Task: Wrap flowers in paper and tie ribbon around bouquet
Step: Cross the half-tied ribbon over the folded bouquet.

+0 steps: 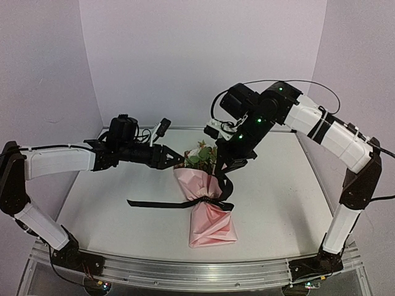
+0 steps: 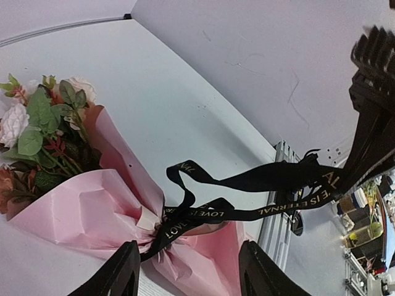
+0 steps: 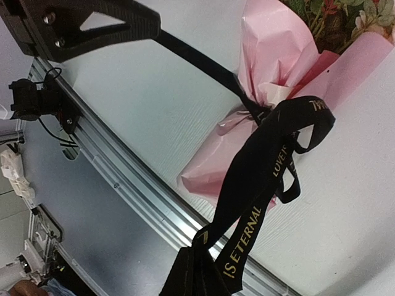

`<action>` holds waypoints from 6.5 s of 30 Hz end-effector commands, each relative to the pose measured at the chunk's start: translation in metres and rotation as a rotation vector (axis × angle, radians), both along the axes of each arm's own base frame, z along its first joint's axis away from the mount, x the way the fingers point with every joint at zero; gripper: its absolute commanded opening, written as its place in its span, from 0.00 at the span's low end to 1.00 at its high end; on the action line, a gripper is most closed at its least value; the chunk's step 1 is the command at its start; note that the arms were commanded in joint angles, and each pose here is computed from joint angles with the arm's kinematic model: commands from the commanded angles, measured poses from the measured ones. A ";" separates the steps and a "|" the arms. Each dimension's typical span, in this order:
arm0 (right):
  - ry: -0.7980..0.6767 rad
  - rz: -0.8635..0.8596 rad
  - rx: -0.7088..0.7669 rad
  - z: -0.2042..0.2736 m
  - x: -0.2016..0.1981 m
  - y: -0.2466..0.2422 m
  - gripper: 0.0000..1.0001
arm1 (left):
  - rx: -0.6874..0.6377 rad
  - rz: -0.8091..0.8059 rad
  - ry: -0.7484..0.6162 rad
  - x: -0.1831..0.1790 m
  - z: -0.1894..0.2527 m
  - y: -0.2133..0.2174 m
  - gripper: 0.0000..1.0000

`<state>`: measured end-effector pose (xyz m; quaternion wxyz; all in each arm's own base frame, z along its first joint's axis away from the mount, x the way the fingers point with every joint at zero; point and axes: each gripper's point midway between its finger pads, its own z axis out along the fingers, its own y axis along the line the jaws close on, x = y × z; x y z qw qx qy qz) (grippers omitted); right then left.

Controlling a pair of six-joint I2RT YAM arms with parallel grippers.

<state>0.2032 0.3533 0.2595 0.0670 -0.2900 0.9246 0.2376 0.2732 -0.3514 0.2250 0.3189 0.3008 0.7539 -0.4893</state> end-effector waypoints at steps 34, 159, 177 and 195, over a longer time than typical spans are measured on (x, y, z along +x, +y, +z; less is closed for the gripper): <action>0.153 0.008 0.139 0.006 -0.023 0.025 0.00 | -0.219 -0.269 -0.654 -0.055 0.015 -0.096 0.63; -0.140 -0.461 0.249 -0.159 0.032 -0.047 0.46 | 0.254 -0.183 -0.605 -0.080 -0.072 -0.051 0.00; -0.117 -0.533 0.344 -0.162 0.049 -0.039 0.39 | 0.254 -0.166 -0.610 -0.078 -0.068 -0.049 0.00; -0.095 -0.563 0.282 -0.160 0.045 -0.048 0.00 | 0.219 -0.150 -0.615 -0.078 -0.054 -0.050 0.00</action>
